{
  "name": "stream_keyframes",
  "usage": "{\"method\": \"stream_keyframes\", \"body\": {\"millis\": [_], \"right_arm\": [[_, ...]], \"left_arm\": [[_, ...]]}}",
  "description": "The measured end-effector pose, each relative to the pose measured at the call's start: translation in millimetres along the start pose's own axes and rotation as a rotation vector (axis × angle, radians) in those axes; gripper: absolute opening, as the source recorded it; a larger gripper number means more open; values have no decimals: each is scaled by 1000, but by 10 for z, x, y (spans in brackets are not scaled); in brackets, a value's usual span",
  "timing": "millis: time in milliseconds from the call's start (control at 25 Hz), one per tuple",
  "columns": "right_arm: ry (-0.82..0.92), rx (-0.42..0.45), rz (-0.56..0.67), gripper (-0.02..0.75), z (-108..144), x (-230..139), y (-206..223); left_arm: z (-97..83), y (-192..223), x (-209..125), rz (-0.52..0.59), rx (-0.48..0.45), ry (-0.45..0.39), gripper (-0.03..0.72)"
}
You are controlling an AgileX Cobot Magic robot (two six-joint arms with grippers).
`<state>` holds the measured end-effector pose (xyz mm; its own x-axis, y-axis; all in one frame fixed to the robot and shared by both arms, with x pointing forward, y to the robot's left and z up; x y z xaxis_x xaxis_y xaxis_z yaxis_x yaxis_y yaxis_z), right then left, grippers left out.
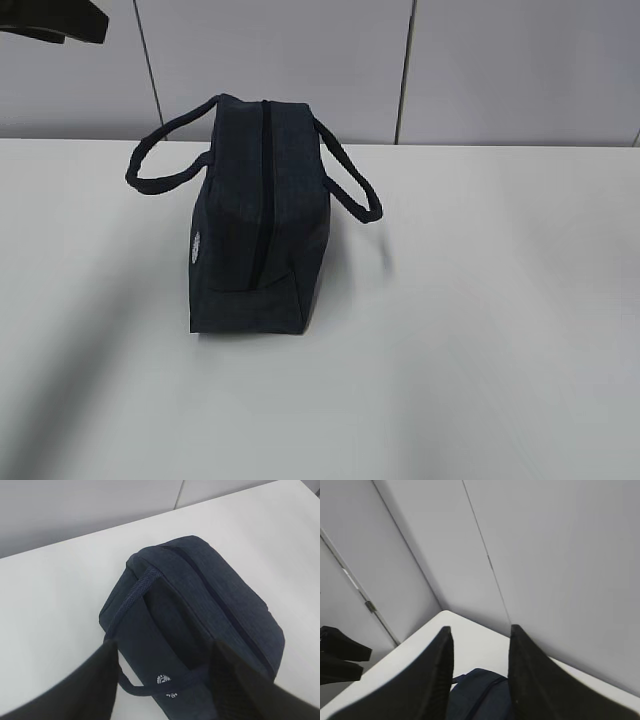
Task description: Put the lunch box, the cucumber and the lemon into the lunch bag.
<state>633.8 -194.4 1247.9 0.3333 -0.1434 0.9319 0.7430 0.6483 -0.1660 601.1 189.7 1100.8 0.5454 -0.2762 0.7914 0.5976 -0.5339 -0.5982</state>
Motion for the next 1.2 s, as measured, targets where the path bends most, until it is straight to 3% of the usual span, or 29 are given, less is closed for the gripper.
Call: {"method": "stream_keyframes", "body": {"millis": [440,760,920,1200], "right_arm": [[-108,-298,185,278,248,153,-844],[-106,-291,173,277,793,112,-1468],[-81,-286,146,277,1037,-30,-1767],[-74,-314,127,277,1340,-534,-2294]], "left_arm": [[-324,-624,-83,60,10,55,377],[-681,-1152,-212,84,-17,64,364],[-863,-1457,-252,33,-2,84,364],[-1045,-1970,-785,-23,161,80,354]]}}
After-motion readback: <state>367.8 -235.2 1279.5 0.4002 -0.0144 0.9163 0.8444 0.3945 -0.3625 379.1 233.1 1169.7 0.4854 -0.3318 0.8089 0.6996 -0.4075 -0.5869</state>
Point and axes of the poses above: a point on each arm's last joint axis where the gripper is mounted, y pointing out along that axis toward the gripper, z along the wrist's bending axis when the last joint is at zero, x = y × z, the point moved 7 cm from there along y, pointing out along that axis toward the gripper, and after that the axes turned 7 degrees about y, right-handed, at the moved point
